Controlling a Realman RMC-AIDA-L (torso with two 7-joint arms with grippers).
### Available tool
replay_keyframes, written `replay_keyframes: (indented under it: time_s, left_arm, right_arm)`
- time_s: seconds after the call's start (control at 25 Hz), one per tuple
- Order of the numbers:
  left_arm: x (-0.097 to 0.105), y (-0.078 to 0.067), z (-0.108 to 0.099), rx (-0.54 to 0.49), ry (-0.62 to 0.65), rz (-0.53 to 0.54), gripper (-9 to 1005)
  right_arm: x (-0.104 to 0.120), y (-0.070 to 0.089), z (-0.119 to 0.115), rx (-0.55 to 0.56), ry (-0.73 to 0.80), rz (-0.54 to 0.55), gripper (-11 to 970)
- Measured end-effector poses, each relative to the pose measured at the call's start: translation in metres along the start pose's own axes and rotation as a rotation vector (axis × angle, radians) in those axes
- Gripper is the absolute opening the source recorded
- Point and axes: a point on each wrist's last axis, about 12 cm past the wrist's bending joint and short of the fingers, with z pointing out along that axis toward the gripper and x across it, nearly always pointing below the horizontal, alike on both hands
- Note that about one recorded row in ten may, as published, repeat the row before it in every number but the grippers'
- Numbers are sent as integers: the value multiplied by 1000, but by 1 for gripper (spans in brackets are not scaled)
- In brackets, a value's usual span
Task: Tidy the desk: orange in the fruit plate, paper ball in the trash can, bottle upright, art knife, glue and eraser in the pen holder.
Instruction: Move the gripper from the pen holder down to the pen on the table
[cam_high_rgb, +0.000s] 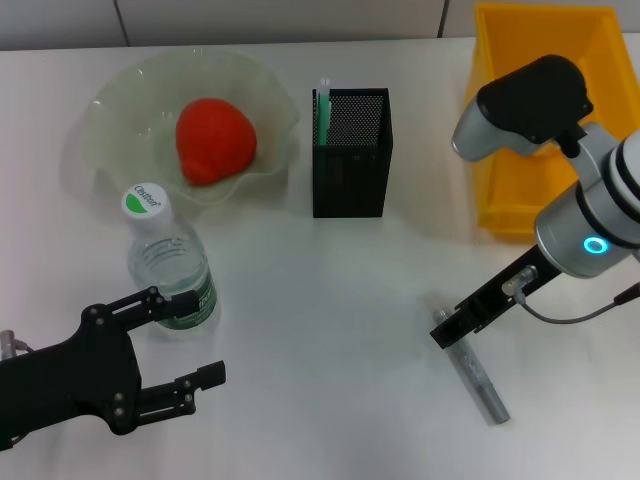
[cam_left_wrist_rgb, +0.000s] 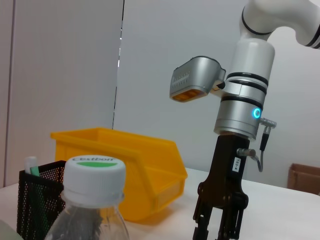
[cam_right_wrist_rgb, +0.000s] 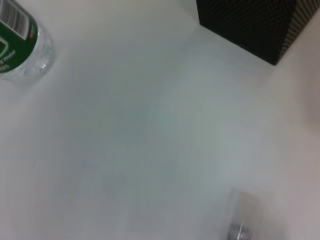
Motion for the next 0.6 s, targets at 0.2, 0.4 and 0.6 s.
replay_keyframes:
  time_s: [0.2, 0.4, 0.6]
  left_arm:
    - [0, 0, 0, 0, 0, 1, 783]
    - [0, 1, 0, -5, -1, 1, 783]
    - [0, 1, 0, -6, -1, 1, 783]
  right_arm:
    - [-4, 2, 5, 0, 24, -14, 609]
    - [-6, 4, 13, 3, 57, -27, 524]
    - [-8, 4, 14, 6, 65, -30, 411]
